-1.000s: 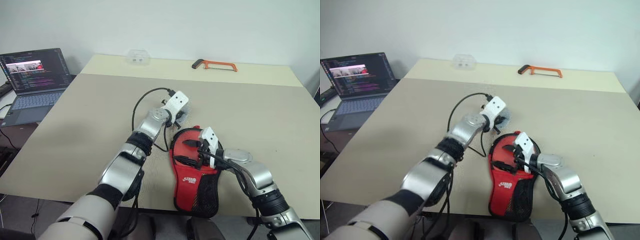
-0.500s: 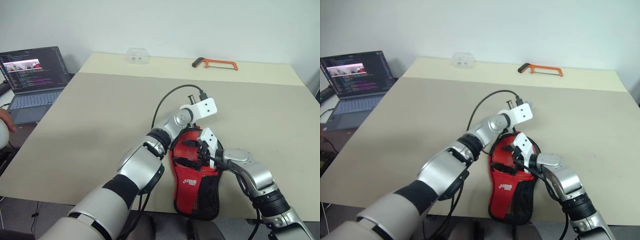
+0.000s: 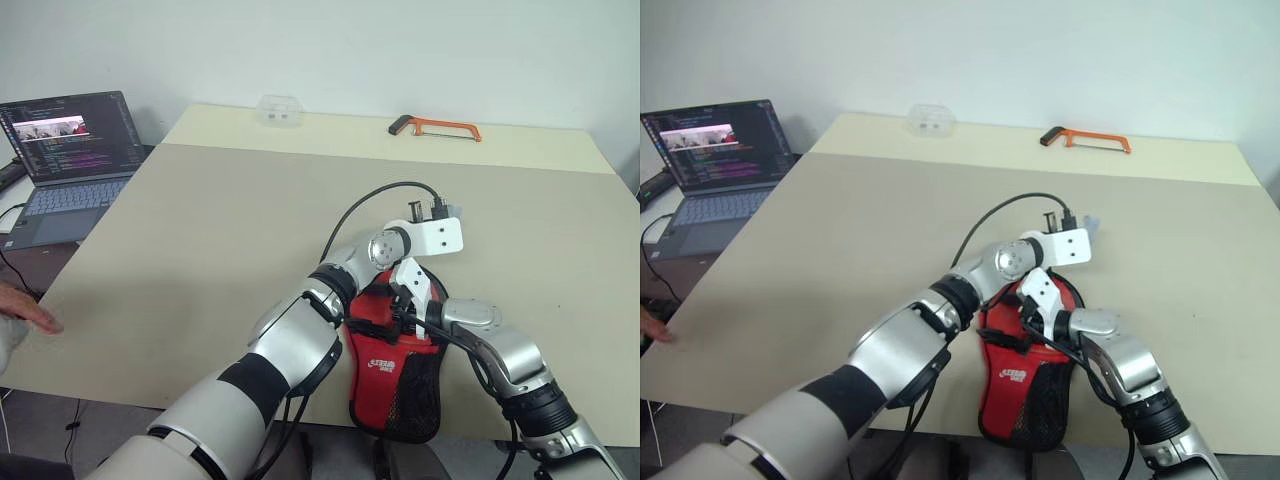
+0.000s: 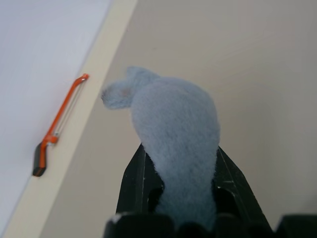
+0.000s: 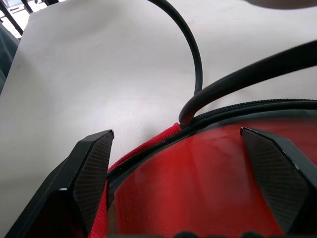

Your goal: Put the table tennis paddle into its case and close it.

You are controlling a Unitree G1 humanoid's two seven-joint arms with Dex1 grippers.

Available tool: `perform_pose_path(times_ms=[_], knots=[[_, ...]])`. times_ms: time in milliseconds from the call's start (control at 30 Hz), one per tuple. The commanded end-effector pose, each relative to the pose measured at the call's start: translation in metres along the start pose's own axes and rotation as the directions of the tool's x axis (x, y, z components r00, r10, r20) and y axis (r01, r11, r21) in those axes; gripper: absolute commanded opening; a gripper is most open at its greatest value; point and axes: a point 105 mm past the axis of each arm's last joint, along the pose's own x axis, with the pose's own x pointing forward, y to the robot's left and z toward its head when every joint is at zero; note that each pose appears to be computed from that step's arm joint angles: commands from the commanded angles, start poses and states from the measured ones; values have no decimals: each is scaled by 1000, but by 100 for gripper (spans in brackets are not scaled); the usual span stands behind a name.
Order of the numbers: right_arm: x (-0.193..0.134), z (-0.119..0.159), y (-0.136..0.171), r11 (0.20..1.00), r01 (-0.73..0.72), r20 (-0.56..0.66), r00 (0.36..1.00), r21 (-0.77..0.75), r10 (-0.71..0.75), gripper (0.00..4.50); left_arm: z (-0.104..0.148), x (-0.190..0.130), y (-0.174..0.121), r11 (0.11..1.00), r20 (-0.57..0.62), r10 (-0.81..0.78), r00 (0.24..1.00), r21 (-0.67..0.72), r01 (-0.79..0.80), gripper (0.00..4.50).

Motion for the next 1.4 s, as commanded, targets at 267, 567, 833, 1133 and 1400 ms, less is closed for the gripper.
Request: perform_pose_path(times_ms=[267,567,833,1133,1400], knots=[[7,-20,2,999,-13,-58,998,41,16,450,-11,-3,-40,962,-3,-241,970,-136,239,224],[7,-19,0,998,-55,-71,996,7,55,450,-11,-14,-11,961,29,-238,971,-141,239,448],[1,-20,-5,998,-63,-85,994,4,63,450,4,-50,28,919,156,-358,921,-115,377,448],[-18,-9,1,988,-135,-112,986,-69,127,450,-13,-128,84,911,292,-135,947,-340,234,448],[-70,47,13,965,-199,-79,979,-170,188,450,-27,-232,68,765,422,-97,901,-548,339,448]])
